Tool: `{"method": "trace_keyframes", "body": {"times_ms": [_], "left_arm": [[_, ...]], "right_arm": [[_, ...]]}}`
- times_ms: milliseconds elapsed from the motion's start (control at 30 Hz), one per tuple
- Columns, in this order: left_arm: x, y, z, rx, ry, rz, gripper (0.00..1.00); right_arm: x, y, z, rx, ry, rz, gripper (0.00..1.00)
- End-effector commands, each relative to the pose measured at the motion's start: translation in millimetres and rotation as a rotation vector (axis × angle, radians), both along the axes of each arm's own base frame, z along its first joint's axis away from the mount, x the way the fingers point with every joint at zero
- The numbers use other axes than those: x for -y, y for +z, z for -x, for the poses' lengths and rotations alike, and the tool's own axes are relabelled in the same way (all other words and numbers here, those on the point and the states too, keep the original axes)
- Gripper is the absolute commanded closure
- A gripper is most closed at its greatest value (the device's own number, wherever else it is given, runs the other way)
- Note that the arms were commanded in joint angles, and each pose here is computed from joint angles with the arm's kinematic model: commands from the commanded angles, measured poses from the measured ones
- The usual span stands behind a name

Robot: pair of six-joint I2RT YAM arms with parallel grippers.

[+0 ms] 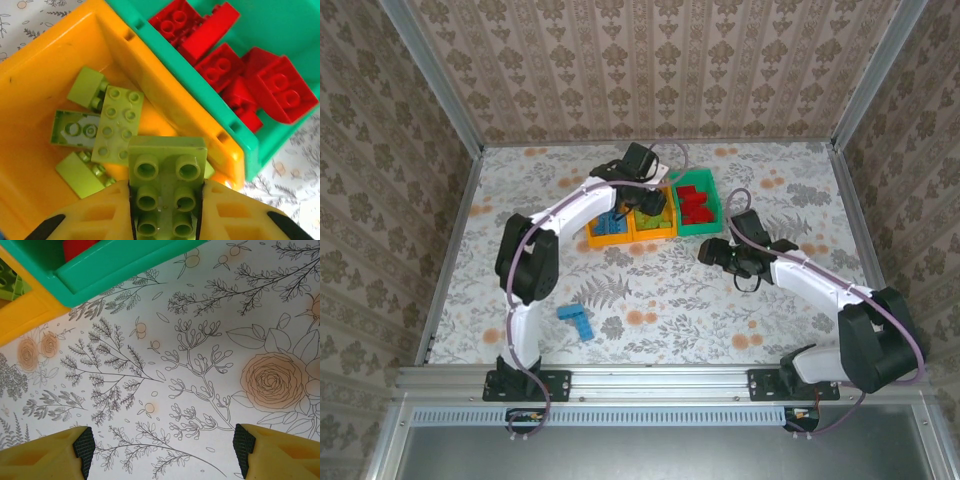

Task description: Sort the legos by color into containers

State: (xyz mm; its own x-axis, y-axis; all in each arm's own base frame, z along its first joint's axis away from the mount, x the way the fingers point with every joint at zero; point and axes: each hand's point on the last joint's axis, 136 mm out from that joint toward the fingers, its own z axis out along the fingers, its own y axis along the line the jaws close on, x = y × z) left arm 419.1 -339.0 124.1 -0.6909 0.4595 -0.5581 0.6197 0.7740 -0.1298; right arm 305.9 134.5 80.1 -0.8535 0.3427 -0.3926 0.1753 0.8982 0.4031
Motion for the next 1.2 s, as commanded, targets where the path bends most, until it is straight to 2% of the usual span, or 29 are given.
{"method": "trace_keyframes", "body": {"times_ms": [0,167,233,300,500,633,800,900,1000,1167], "left_arm": [[4.0,9.6,-10.9,-0.016,0.050,0.042,0.67],[-3.0,25.2,-21.3,0.027,0.145,0.092,0.34],[-6.8,35.3,-21.4,0.050,0.170,0.117,0.24],[-14.2,45.7,-20.3,0.070,0.204,0.139,0.01],[-59.1,83.9,-23.2,0.136,0.355,0.282,0.00],[-116.8,96.8,-33.0,0.164,0.499,0.379,0.00],[-184.9,84.1,-30.3,0.142,0.637,0.346,0.00],[-221.7,76.9,-22.1,0.143,0.710,0.317,0.00],[-252.8,69.5,-11.0,0.139,0.771,0.305,0.00],[-290.2,61.0,6.5,0.141,0.840,0.279,0.00]], "right_arm": [[5.8,9.6,0.3,0.055,-0.040,0.023,0.23],[-3.4,17.6,7.9,0.112,0.018,0.082,0.23],[-13.9,18.1,11.5,0.124,0.064,0.098,0.23],[-28.9,18.4,15.5,0.141,0.119,0.118,0.23],[-95.2,24.5,34.0,0.183,0.293,0.167,0.23],[-165.3,18.6,55.0,0.134,0.444,0.202,0.23],[-251.1,2.4,88.5,0.047,0.660,0.305,0.23],[-295.5,-10.2,109.9,0.001,0.769,0.280,0.22],[-314.8,-27.9,123.5,-0.079,0.822,0.264,0.22],[-321.8,-40.9,130.2,-0.132,0.868,0.292,0.23]]}}
